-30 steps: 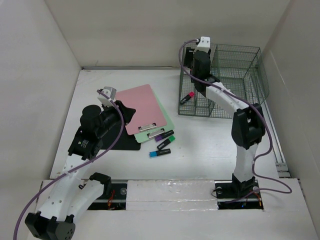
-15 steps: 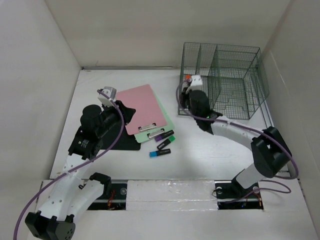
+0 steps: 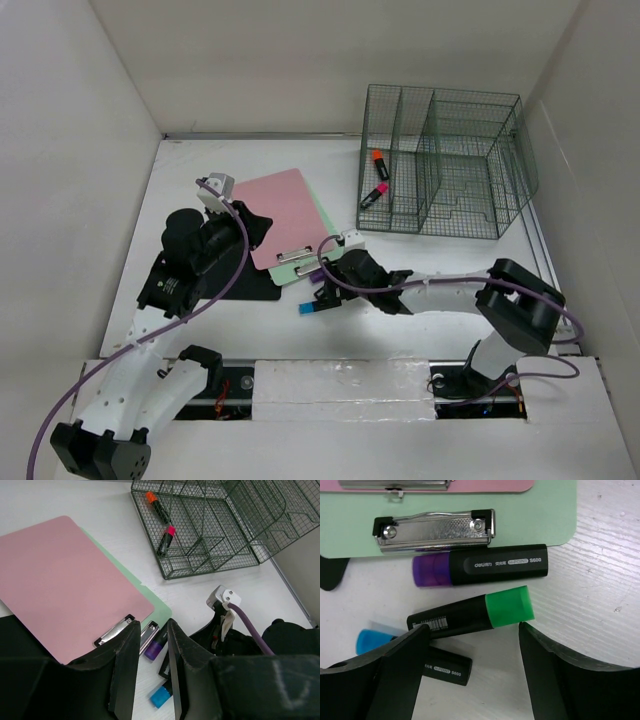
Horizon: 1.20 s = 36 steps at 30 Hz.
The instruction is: Organize the desk
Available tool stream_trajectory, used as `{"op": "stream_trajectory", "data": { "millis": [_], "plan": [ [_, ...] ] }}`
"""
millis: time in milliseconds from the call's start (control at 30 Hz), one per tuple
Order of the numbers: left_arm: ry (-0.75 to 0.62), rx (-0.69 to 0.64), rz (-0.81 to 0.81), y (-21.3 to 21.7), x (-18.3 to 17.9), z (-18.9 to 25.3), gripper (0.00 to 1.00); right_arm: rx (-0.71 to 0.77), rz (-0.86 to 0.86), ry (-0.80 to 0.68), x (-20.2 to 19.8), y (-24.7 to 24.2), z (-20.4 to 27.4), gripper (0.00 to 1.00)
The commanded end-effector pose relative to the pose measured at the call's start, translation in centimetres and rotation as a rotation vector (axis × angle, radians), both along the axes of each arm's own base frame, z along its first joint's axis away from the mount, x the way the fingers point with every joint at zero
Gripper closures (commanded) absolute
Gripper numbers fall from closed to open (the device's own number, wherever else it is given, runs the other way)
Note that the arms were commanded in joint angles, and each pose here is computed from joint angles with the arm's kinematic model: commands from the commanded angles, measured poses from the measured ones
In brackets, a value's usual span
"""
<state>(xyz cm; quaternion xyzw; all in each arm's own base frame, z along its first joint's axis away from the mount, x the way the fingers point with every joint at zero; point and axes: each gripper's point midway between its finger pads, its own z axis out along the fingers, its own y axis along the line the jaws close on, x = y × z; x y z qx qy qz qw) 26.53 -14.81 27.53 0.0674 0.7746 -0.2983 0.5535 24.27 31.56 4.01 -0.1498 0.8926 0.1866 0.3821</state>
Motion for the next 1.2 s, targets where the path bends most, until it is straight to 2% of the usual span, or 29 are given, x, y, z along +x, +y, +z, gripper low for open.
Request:
{"op": "stream_trajectory", "data": {
  "millis": [0,200,300,500,633,767,867,1167],
  "plan": [
    [-0.054,-0.019,-0.031,-0.6,0.0,1.6,0.76,0.055,-0.076,-0.011,1.4,0.9,0.7,0.23],
    [-0.062,-0.021,-0.031,-0.5,-0.1,1.8,0.75,0.034,-0.151,-0.005,3.0,1.6,-0.4,0.29],
    [-0.058,-0.021,-0.026,-0.5,-0.1,1.7,0.75,-0.021,-0.206,-0.001,3.5,0.8,-1.0,0.30],
    [-0.059,-0.020,-0.030,-0.5,-0.1,1.7,0.75,-0.142,-0.309,0.030,2.5,-3.1,-2.4,0.30],
    [-0.053,-0.021,-0.035,-0.6,0.0,1.6,0.76,-0.144,-0.328,0.013,2.0,-4.6,-1.3,0.29],
    [-0.051,-0.021,-0.040,-0.7,0.0,1.6,0.76,-0.097,-0.314,-0.045,2.9,-3.3,2.0,0.25],
    [-0.056,-0.021,-0.034,-0.6,0.0,1.7,0.76,-0.068,-0.298,-0.051,3.5,-1.9,2.3,0.19],
    [-0.059,-0.025,-0.041,-0.7,-0.2,1.8,0.76,-0.129,-0.331,-0.073,5.2,-1.0,-0.3,0.24]
  ]
}}
